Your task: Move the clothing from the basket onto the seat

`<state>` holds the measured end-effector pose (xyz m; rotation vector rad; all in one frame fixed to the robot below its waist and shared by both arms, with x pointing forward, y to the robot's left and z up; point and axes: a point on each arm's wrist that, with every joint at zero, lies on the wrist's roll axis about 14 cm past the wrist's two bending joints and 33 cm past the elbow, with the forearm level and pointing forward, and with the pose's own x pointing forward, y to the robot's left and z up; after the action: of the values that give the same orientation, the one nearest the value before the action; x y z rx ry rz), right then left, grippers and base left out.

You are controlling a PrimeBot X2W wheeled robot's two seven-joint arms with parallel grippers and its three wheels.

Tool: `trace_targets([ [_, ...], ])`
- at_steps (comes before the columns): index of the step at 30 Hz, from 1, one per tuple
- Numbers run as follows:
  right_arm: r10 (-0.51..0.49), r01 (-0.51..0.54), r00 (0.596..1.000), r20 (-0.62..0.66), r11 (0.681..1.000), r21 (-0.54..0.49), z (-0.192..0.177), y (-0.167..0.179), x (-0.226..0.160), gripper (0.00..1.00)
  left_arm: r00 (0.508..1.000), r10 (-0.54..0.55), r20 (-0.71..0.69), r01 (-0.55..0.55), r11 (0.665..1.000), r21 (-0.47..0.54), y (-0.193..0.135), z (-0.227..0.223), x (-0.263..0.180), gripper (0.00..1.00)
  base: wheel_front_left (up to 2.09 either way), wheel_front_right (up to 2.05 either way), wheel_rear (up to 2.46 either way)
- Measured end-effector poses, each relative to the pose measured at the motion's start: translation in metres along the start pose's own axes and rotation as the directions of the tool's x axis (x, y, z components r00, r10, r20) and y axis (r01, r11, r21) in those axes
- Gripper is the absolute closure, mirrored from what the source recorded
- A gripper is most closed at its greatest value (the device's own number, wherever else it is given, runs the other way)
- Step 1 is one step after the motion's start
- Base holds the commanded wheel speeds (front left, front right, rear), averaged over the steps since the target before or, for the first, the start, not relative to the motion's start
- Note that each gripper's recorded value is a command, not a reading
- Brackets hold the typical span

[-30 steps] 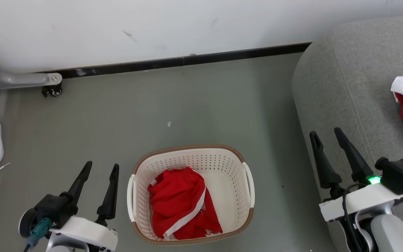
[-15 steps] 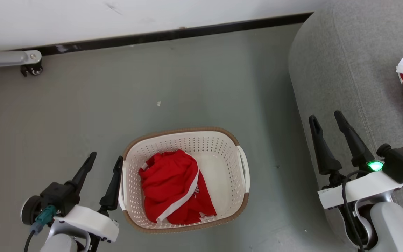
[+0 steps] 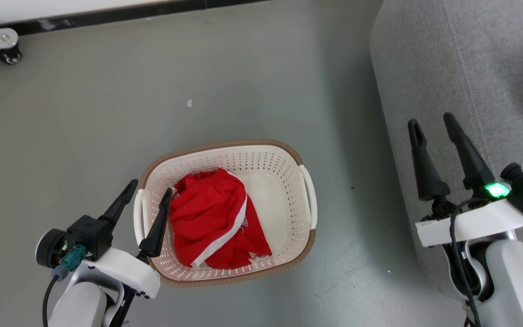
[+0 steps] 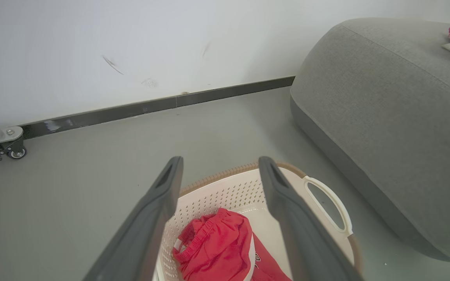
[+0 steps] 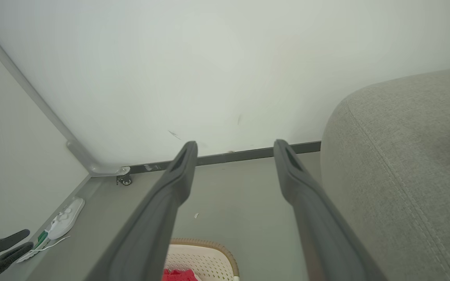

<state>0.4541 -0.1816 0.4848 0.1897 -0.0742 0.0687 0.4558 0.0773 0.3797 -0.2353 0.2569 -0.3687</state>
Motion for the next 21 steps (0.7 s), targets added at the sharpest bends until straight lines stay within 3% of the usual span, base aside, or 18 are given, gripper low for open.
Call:
trace_targets([
  [21, -0.03, 0.033, 0.998, 0.058, 0.998, -0.045, -0.002, -0.021, 0.036, 0.0, 0.971, -0.144, -0.188, 0.148, 0.989, 0.007, -0.019, -0.076, 0.045, 0.0, 0.0, 0.0, 0.0],
])
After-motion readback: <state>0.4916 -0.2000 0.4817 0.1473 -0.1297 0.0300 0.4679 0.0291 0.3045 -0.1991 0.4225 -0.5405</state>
